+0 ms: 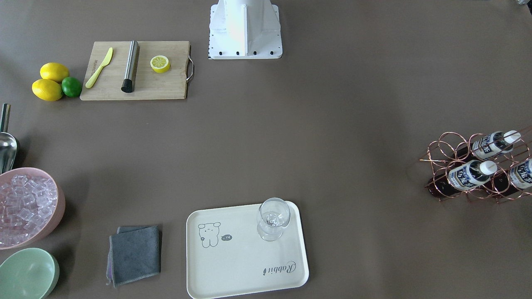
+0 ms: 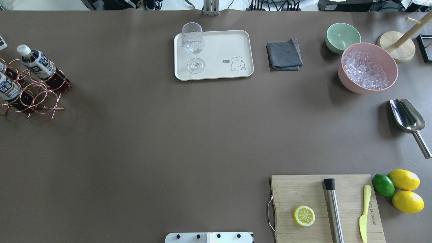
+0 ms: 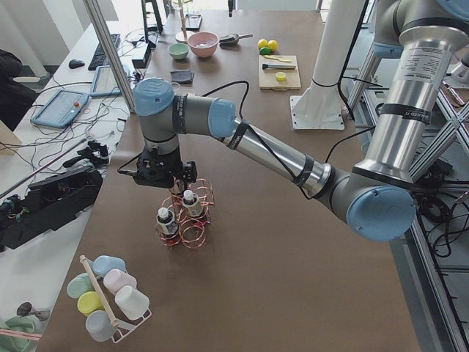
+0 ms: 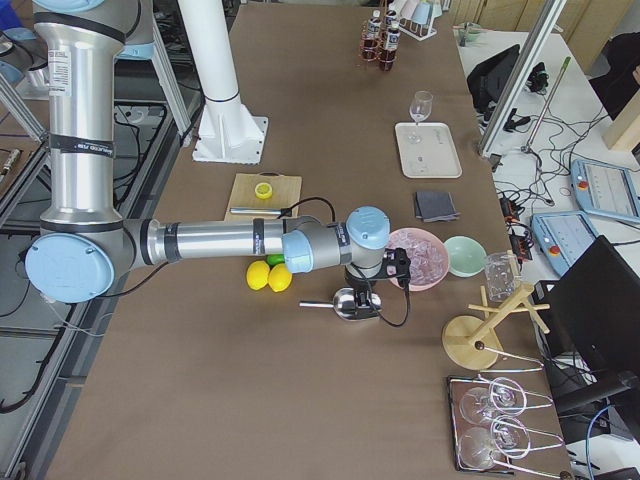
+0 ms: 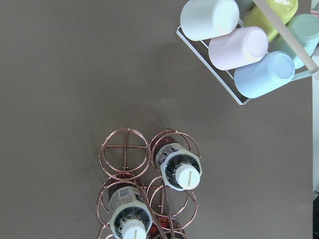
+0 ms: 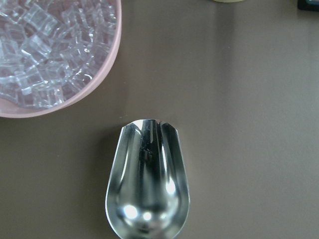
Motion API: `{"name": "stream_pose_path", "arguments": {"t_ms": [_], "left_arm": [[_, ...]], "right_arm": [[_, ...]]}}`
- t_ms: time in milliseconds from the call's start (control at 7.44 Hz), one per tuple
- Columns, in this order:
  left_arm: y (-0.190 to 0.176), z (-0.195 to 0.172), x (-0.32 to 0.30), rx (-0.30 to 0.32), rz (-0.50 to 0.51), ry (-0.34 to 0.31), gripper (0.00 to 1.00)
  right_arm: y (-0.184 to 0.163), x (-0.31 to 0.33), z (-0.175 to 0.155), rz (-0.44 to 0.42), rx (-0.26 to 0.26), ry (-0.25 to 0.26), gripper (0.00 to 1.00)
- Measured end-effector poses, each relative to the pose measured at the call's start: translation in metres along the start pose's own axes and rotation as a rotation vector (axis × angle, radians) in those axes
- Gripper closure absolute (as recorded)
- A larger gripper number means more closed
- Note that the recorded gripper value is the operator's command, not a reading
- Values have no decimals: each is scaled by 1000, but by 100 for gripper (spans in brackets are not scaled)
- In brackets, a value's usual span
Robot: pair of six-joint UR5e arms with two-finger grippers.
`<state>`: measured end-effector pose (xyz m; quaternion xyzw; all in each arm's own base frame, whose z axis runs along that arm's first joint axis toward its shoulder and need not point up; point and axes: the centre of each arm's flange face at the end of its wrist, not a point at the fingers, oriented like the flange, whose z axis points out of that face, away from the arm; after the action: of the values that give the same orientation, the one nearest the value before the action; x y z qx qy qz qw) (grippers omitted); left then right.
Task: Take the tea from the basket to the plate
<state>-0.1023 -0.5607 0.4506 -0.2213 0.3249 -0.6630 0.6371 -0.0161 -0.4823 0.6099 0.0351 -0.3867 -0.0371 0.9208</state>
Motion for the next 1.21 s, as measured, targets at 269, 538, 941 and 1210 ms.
{"name": "stream_pose_path", "arguments": {"t_ms": [269, 538, 941, 1210], "left_arm": [[16, 14, 0, -15, -50, -2, 3], [44, 49, 1, -22, -64, -58, 19], [54, 64, 2, -25, -65, -77, 38], [61, 63, 5, -29, -71, -67, 63]], "right_arm": [[-21, -63, -2, -120, 9, -26, 0], [-53, -160, 5, -288, 26, -72, 0], [-65, -254, 23, -315, 74, -112, 0], [-64, -272, 31, -346, 114, -117, 1]]}}
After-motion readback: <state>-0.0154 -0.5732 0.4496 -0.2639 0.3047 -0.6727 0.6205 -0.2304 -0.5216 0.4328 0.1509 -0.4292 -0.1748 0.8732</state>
